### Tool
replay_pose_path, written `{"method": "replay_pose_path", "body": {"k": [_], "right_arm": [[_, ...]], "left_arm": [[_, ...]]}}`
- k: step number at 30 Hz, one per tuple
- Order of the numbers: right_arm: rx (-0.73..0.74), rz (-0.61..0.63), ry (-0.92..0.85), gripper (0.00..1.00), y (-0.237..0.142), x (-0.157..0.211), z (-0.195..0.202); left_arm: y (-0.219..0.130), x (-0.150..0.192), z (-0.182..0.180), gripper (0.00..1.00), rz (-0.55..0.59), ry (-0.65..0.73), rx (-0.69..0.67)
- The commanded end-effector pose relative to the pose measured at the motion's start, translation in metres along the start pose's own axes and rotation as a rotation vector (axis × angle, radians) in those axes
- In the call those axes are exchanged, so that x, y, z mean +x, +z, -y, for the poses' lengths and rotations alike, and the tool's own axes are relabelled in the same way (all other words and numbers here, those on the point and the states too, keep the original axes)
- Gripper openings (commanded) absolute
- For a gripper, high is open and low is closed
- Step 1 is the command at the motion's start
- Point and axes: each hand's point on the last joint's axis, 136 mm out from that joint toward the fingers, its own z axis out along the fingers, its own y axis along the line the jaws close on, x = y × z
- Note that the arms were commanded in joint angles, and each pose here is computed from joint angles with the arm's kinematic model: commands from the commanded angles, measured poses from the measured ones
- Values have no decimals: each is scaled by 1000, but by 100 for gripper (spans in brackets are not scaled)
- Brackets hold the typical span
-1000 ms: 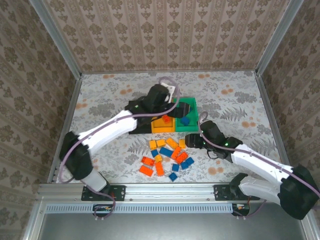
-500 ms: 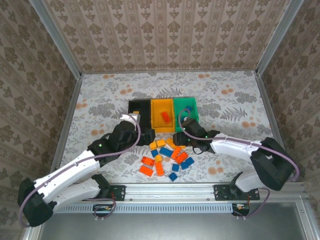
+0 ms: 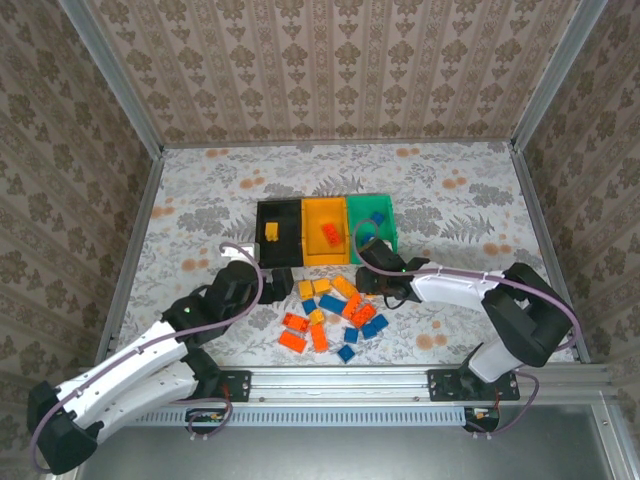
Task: Sort the legos into containers by color
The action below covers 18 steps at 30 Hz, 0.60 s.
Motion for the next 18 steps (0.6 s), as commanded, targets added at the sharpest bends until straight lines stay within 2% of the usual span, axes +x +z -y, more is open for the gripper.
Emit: {"method": "replay_pose_path", "body": {"k": [1, 8, 13, 18], "right_arm": [[61, 10, 7, 36, -13, 6, 18], [-41, 101, -38, 30, -59, -21, 1], [-195, 141, -118, 31, -87, -56, -54], [-329, 146, -177, 31, -82, -90, -126]], "left_arm": [[4, 6, -12, 100, -8, -25, -45], [8, 13, -25, 100, -38, -31, -93], [4, 20, -38, 100, -63, -44, -133], [-3, 28, -47, 100, -63, -69, -144]]}}
